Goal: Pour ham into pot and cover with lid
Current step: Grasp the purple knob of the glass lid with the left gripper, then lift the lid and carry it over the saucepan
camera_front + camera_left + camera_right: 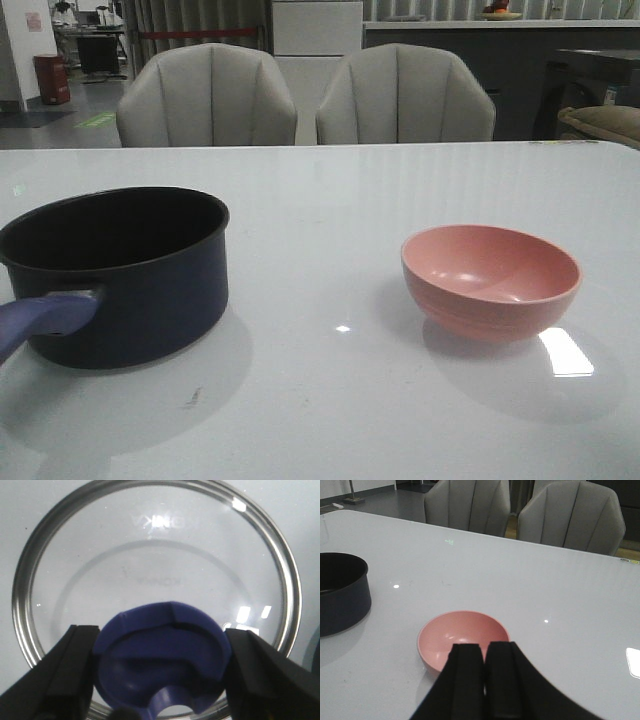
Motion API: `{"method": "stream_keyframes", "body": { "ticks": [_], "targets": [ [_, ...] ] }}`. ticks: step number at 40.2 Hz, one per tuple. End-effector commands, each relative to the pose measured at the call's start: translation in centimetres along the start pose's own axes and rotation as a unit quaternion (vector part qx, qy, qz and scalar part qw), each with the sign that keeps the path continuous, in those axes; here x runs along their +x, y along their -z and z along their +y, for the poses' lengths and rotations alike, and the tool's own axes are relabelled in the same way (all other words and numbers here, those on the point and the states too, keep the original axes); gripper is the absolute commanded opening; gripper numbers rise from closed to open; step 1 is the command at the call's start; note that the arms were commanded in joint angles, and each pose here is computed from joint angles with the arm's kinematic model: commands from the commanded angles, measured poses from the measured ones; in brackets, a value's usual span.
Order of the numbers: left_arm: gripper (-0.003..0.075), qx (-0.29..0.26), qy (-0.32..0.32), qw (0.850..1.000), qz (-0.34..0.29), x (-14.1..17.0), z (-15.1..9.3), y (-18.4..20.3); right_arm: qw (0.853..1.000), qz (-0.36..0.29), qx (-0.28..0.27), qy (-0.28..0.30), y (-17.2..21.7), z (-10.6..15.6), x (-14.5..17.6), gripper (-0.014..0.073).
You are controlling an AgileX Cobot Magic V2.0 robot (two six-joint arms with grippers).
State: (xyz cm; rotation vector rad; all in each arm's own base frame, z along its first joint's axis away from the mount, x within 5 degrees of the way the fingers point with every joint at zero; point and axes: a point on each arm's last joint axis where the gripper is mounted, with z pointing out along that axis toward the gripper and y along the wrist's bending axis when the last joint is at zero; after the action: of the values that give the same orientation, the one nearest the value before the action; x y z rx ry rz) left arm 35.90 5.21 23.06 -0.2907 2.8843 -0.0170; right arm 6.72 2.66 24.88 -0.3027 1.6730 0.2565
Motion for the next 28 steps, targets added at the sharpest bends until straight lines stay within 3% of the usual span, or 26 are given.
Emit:
{"method": "stream_keyframes", "body": {
  "ticks": [1,12,28],
  "targets": [
    [0.0333,0.005,-0.004,0.997,-0.081,-0.8,-0.2,4.9,0.999,-0.045,0.019,0.000,0.1,-0.3,-1.4,0.0150],
    [0.0333,0.032,-0.038,0.988,-0.147,-0.5,-2.4,11.4,0.999,-0.045,0.019,0.000,0.1,-0.3,-1.4,0.0150],
    [0.0333,0.089,-0.205,0.968,-0.113,2.5,-13.3,11.9,0.999,-0.045,0.019,0.000,0.1,-0.3,-1.4,0.0150]
  ]
}}
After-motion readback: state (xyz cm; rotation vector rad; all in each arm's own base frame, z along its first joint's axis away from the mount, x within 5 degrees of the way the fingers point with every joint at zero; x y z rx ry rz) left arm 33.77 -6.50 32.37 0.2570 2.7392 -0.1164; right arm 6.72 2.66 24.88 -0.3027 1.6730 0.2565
